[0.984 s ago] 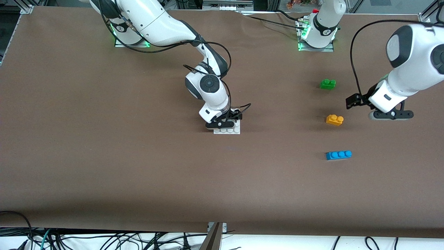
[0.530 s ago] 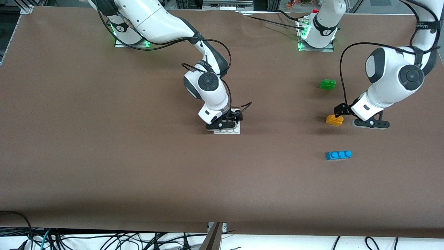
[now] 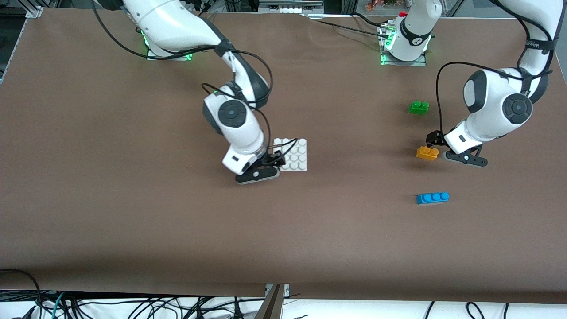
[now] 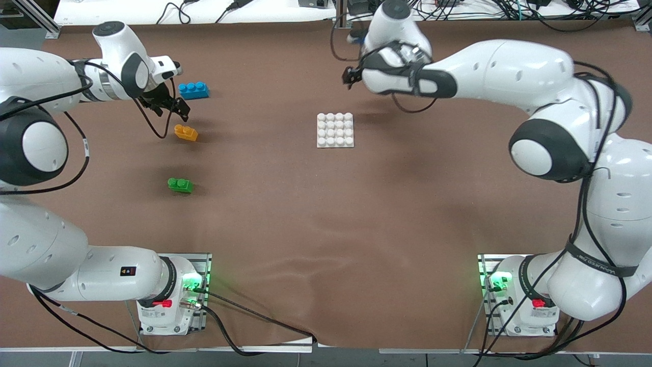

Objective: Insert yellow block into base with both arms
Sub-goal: 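Release the base plate while the left gripper reaches the yellow brick, then grasp the yellow brick with the left gripper while the right gripper withdraws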

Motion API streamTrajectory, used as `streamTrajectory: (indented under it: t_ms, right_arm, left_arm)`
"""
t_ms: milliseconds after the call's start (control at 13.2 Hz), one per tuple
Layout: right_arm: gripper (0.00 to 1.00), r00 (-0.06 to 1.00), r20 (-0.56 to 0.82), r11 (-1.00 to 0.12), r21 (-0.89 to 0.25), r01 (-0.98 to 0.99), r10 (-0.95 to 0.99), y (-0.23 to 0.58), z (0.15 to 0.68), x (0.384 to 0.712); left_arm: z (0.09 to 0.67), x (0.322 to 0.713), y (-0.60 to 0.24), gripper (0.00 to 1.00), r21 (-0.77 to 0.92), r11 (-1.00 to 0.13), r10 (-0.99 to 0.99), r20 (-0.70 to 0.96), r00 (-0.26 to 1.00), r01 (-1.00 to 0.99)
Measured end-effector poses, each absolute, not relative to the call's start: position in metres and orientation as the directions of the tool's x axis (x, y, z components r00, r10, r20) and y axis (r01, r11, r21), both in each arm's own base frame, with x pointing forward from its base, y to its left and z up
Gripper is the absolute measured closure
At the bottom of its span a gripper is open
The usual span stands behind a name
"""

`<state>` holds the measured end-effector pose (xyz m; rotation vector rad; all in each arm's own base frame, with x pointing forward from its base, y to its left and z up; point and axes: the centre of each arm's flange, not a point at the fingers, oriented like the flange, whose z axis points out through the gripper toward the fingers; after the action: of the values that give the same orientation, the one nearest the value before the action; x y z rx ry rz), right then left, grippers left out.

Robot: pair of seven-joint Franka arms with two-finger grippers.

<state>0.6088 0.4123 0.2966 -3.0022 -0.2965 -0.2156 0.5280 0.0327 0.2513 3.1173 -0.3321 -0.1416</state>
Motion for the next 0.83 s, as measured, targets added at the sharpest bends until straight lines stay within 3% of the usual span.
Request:
streamTrajectory:
  t_ms: [454, 833]
  right_arm:
    - [0.0, 0.977, 0.149, -0.987, -0.02, 0.158, 0.153, 0.284, 0.367, 0.664]
    - [0.0, 0.99, 0.11, -0.996, 0.017, 0.089, 0.09, 0.205, 0.434, 0.668]
  left_arm:
    - [0.214, 0.524, 0.039, 0.0, 0.021, -0.979, -0.202, -0.13, 0.971, -0.201]
    - [0.211, 0.521, 0.037, 0.0, 0.051, -0.986, -0.162, -0.13, 0.978, -0.156]
